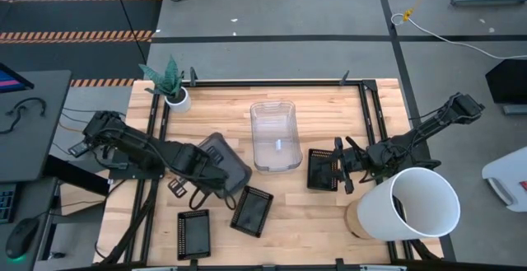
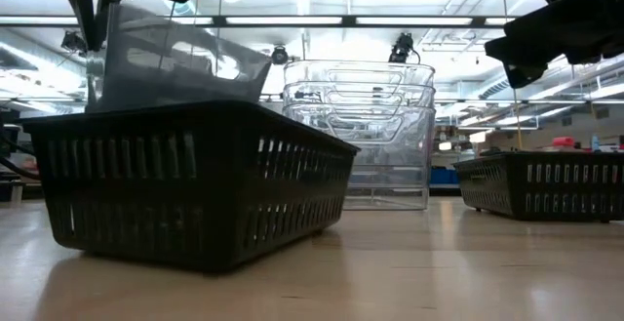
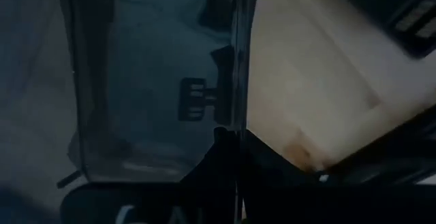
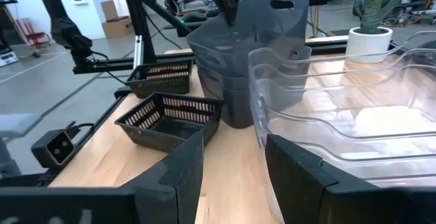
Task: Stack baskets by color
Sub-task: Stack the right black bin on the left black bins, then stack the left black basket on the middle black basket
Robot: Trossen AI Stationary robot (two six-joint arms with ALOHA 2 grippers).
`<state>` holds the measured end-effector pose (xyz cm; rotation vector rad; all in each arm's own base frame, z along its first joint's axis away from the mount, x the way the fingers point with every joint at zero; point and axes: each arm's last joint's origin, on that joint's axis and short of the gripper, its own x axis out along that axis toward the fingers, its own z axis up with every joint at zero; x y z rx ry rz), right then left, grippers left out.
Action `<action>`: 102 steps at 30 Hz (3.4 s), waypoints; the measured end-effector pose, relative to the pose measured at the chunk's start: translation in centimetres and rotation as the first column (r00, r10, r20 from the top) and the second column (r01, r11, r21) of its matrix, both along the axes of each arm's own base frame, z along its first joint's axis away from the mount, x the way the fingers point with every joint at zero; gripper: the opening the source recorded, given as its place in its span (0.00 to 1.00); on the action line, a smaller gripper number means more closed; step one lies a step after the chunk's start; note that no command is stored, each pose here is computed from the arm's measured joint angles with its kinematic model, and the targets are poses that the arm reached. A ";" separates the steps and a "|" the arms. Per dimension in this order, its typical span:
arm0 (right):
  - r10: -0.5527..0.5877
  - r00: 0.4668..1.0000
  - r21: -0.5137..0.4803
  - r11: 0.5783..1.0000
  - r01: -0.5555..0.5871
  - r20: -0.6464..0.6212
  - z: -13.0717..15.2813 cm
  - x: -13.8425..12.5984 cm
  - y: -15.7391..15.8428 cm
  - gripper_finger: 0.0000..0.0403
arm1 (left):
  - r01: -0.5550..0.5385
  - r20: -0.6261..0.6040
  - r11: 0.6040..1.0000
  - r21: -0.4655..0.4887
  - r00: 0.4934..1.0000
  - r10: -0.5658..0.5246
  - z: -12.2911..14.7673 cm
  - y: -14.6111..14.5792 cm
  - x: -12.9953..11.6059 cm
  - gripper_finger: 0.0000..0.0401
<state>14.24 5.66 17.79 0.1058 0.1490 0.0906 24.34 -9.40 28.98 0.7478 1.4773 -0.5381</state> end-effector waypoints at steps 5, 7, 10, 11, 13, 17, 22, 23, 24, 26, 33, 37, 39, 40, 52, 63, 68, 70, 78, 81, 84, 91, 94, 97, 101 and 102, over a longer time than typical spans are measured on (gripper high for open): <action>0.010 1.000 0.012 1.000 -0.010 -0.001 0.0 -0.1 0.2 0.41 | -0.016 0.034 0.998 -0.064 0.999 0.018 0.0 -0.3 0.4 0.01; 0.013 1.000 0.013 1.000 -0.013 -0.001 0.0 -0.1 0.2 0.41 | -0.033 0.040 0.997 -0.074 0.999 0.036 0.0 -0.3 0.5 0.01; 0.014 1.000 0.009 1.000 -0.014 -0.001 0.0 -0.1 0.2 0.41 | -0.067 0.049 0.994 -0.081 0.996 0.071 0.0 -0.2 0.6 0.01; 0.015 1.000 0.004 1.000 -0.015 0.000 0.0 -0.1 0.2 0.41 | -0.080 0.048 0.993 -0.086 0.995 0.085 0.0 -0.2 0.7 0.01; 0.016 1.000 -0.003 1.000 -0.016 0.000 0.0 -0.1 0.2 0.41 | -0.121 0.047 0.988 -0.101 0.991 0.126 -0.1 -0.1 0.7 0.03; 0.017 1.000 -0.007 1.000 -0.017 0.001 0.0 -0.1 0.2 0.41 | -0.154 0.005 0.982 -0.107 0.988 0.155 -1.4 0.0 0.5 0.06; 0.016 1.000 -0.009 1.000 -0.015 0.001 0.0 -0.1 0.2 0.41 | -0.237 0.001 0.967 -0.096 0.971 0.239 -2.2 0.0 0.4 0.08; 0.015 1.000 -0.010 1.000 -0.015 0.001 0.0 -0.1 0.2 0.41 | -0.252 -0.004 0.963 -0.099 0.967 0.253 -2.2 0.0 0.4 0.10; 0.016 1.000 -0.009 1.000 -0.015 0.001 0.0 -0.1 0.2 0.41 | -0.263 -0.005 0.959 -0.101 0.964 0.264 -2.2 0.0 0.4 0.12; 0.016 1.000 -0.010 1.000 -0.016 0.001 0.0 -0.1 0.2 0.41 | -0.297 0.000 0.949 -0.107 0.954 0.299 -2.0 0.0 0.4 0.17; 0.019 1.000 -0.036 0.999 -0.019 0.002 0.0 -0.1 0.2 0.41 | -0.457 0.041 0.881 -0.122 0.885 0.464 0.0 0.1 0.4 0.42; 0.022 1.000 -0.059 0.998 -0.022 0.005 0.0 -0.1 0.2 0.41 | -0.657 0.074 0.728 -0.196 0.731 0.679 2.1 -0.1 0.8 0.50; 0.018 1.000 -0.070 0.997 -0.017 0.007 0.0 0.0 0.1 0.41 | -0.754 0.073 0.603 -0.261 0.607 0.791 3.1 -0.2 1.1 0.51; 0.013 1.000 -0.075 0.997 -0.013 0.007 0.0 0.0 0.0 0.41 | -0.785 0.071 0.540 -0.303 0.547 0.834 3.6 -0.3 1.3 0.51; 0.009 1.000 -0.145 0.989 -0.005 0.025 0.1 0.4 -0.9 0.41 | -0.649 0.105 0.451 -0.613 0.498 0.861 0.7 -5.8 6.2 0.38; -0.001 0.997 -0.190 0.982 0.017 0.084 0.7 0.9 -2.4 0.41 | -0.631 0.095 0.570 -0.526 0.622 0.777 -2.5 -10.4 10.7 0.34; -0.001 0.996 -0.192 0.981 0.018 0.086 0.7 1.1 -3.1 0.41 | -0.694 -0.010 0.561 -0.451 0.633 0.774 -1.7 -11.8 11.6 0.38; 0.011 0.996 -0.192 0.981 0.006 0.085 0.7 1.1 -3.3 0.41 | -0.746 -0.111 0.506 -0.433 0.601 0.792 -1.3 -12.4 11.4 0.39; 0.005 0.996 -0.198 0.980 0.012 0.085 0.7 1.2 -3.7 0.41 | -0.889 -0.232 0.377 -0.259 0.436 0.870 -1.2 -14.3 8.6 0.35; 0.018 0.996 -0.196 0.981 0.000 0.089 0.8 1.2 -3.7 0.41 | -0.904 -0.168 0.412 -0.114 0.427 0.889 -1.6 -14.8 6.6 0.31; 0.017 0.996 -0.192 0.981 0.001 0.092 0.8 1.2 -3.7 0.41 | -0.892 -0.133 0.445 -0.078 0.452 0.882 -1.7 -15.5 5.5 0.27; 0.038 0.995 -0.174 0.984 -0.022 0.090 0.8 1.2 -3.6 0.41 | -0.877 -0.092 0.480 -0.027 0.480 0.872 -2.9 -16.8 3.6 0.14; 0.041 0.995 -0.161 0.987 -0.027 0.089 0.8 1.2 -3.6 0.41 | -0.883 -0.074 0.469 0.013 0.467 0.881 -3.9 -17.0 2.1 0.09; 0.055 0.995 -0.156 0.987 -0.041 0.088 0.8 1.2 -3.6 0.41 | -0.894 -0.071 0.449 0.002 0.448 0.891 -4.2 -16.8 0.5 0.05; 0.056 0.995 -0.138 0.989 -0.043 0.087 0.8 1.2 -3.6 0.41 | -0.919 -0.074 0.389 -0.058 0.393 0.917 -3.9 -15.6 -1.0 0.02; 0.056 0.995 -0.133 0.990 -0.044 0.086 0.8 1.2 -3.6 0.41 | -0.928 -0.076 0.367 -0.065 0.371 0.925 -3.9 -15.2 -1.3 0.02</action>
